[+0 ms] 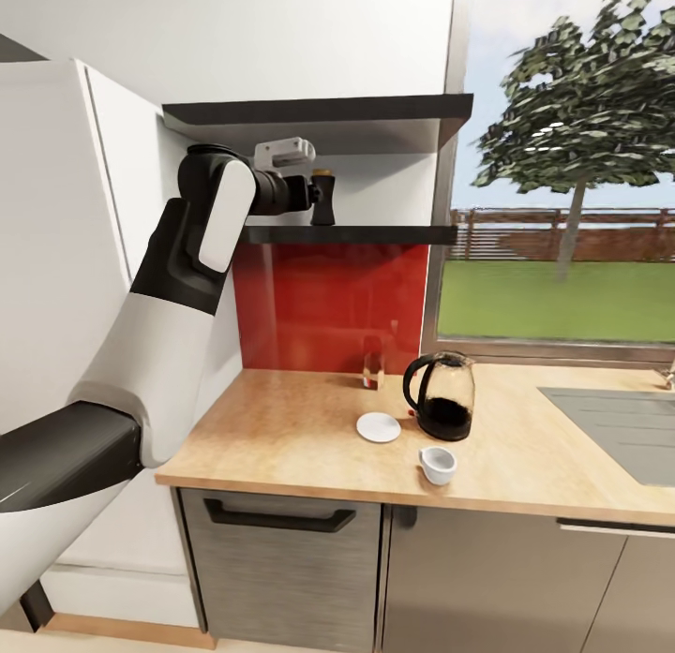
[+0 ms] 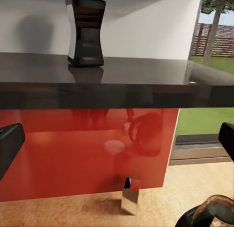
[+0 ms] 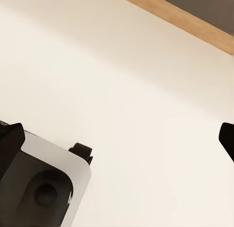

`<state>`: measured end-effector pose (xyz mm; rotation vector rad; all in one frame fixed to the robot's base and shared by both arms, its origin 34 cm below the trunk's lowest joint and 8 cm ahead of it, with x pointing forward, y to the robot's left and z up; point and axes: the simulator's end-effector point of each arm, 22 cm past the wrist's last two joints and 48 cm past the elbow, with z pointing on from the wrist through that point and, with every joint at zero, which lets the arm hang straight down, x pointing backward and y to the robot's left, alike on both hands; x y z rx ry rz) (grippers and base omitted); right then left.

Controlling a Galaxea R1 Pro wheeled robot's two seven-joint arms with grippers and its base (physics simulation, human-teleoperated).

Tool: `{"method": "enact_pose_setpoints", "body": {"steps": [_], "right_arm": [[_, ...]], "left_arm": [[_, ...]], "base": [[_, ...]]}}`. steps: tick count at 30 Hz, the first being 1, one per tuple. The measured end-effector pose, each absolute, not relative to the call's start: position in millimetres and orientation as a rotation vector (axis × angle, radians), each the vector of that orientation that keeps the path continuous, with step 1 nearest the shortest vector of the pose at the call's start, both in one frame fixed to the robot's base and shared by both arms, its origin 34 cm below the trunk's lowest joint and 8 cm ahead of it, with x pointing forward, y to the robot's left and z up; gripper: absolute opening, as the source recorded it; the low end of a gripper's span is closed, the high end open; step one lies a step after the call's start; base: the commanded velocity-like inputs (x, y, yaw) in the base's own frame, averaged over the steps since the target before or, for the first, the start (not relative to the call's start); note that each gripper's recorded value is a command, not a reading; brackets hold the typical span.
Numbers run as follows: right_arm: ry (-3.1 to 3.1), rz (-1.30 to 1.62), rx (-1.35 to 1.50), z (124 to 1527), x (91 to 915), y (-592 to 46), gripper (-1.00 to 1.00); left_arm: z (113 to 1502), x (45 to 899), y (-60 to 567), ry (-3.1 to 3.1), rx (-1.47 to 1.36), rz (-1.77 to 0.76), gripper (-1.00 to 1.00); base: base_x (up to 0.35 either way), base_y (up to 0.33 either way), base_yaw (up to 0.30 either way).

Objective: Set up a coffee station on the kitchen countertop: keep the coffee maker on the countertop, move the bottle of coffee from the kitchen shelf to the counter next to the coffee maker, place a paper coffee filter on top of the coffee maker, put the saucer next to the coffee maker with the coffee cup on the saucer, and place the electric kettle next to the coffee maker.

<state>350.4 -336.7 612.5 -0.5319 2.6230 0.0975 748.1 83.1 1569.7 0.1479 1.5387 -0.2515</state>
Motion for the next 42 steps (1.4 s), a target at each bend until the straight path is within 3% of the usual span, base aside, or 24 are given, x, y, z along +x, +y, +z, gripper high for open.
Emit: {"method": "enact_pose_setpoints", "body": {"steps": [39,42], "right_arm": [[2.624,0.098,-0.536,632.6,344.7,-336.4,1.00],[2.627,0.109,-0.686,628.9,334.1,-330.7,1.00]], "left_arm": [[1583.2,748.5,84.9,1.559,0.141,-0.254,1.00],[1581.3,749.5,84.9,1.565,0.141,-0.252,1.00]], "base": [[0.011,-0.001,0.000],[0.218,0.000,0.000]]}}
